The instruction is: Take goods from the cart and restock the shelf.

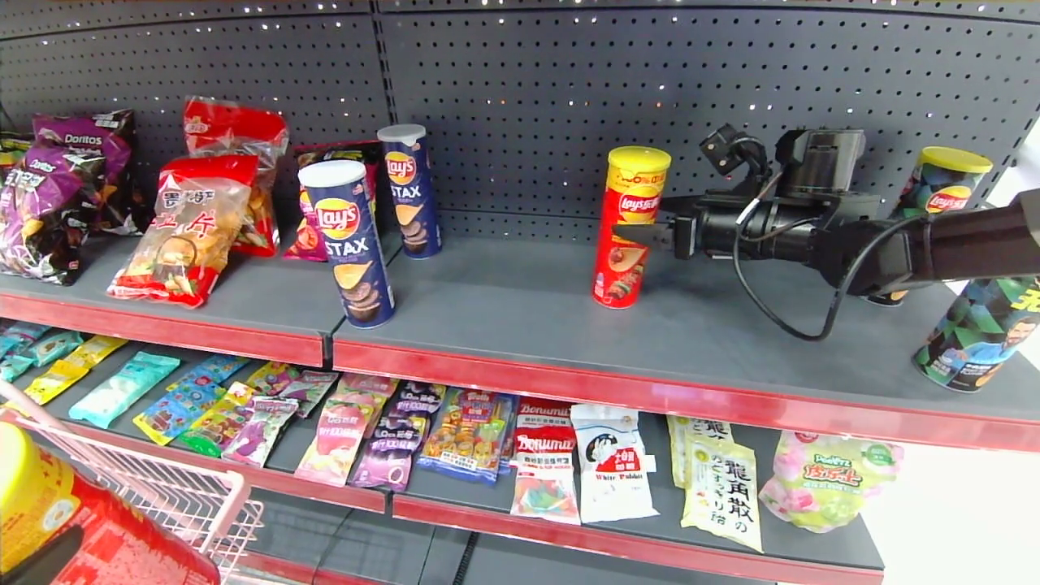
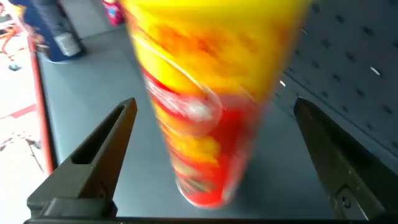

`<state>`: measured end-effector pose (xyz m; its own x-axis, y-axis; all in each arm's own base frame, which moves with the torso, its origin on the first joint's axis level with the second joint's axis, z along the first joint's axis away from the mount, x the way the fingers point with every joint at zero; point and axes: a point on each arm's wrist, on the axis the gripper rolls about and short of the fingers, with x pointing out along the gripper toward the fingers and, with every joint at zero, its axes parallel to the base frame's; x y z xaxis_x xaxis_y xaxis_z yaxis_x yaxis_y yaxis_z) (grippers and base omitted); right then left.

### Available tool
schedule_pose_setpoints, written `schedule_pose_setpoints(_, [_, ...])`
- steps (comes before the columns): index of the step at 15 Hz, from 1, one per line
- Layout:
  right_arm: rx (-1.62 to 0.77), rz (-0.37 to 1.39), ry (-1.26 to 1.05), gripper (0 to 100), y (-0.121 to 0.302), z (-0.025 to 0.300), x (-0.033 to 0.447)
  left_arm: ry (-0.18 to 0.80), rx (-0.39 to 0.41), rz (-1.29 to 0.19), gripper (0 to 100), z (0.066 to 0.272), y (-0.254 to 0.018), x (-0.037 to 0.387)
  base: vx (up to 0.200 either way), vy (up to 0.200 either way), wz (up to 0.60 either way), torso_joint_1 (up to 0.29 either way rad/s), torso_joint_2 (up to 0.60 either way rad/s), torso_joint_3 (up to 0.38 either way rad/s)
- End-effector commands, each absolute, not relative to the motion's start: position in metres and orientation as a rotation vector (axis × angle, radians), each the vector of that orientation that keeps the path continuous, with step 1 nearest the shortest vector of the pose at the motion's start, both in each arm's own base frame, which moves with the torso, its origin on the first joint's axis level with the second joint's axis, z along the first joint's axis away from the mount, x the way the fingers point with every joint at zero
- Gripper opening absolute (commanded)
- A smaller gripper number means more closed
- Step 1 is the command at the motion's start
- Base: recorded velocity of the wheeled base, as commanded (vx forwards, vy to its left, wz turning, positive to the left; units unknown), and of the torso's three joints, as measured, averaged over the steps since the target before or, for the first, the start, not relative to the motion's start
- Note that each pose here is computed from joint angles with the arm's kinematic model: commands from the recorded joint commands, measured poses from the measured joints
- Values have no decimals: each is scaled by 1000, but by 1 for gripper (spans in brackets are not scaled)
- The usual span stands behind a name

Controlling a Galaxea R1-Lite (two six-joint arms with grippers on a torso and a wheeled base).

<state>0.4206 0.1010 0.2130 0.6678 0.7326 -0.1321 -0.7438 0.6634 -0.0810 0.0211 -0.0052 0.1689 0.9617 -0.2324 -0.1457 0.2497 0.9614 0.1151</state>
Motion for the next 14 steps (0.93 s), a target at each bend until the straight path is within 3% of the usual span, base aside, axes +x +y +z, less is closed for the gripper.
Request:
schedule_pose_setpoints(1, [-130, 862, 84, 100, 104, 212, 425, 133, 134, -244, 0, 169, -5, 21, 0, 0, 0, 0, 0, 0])
schedule_pose_setpoints(12, [-129, 986, 26, 100, 105, 207, 452, 145, 132, -245, 0, 168, -5, 23, 0, 0, 0, 0, 0, 0])
schedule_pose_setpoints(13, [-130, 987, 21, 0, 105, 208, 452, 147, 132, -245, 0, 167, -5, 23, 0, 0, 0, 0, 0, 0])
schedule_pose_setpoints(14, [-130, 989, 22, 0, 106, 207, 453, 147, 132, -245, 0, 167, -5, 23, 0, 0, 0, 0, 0, 0])
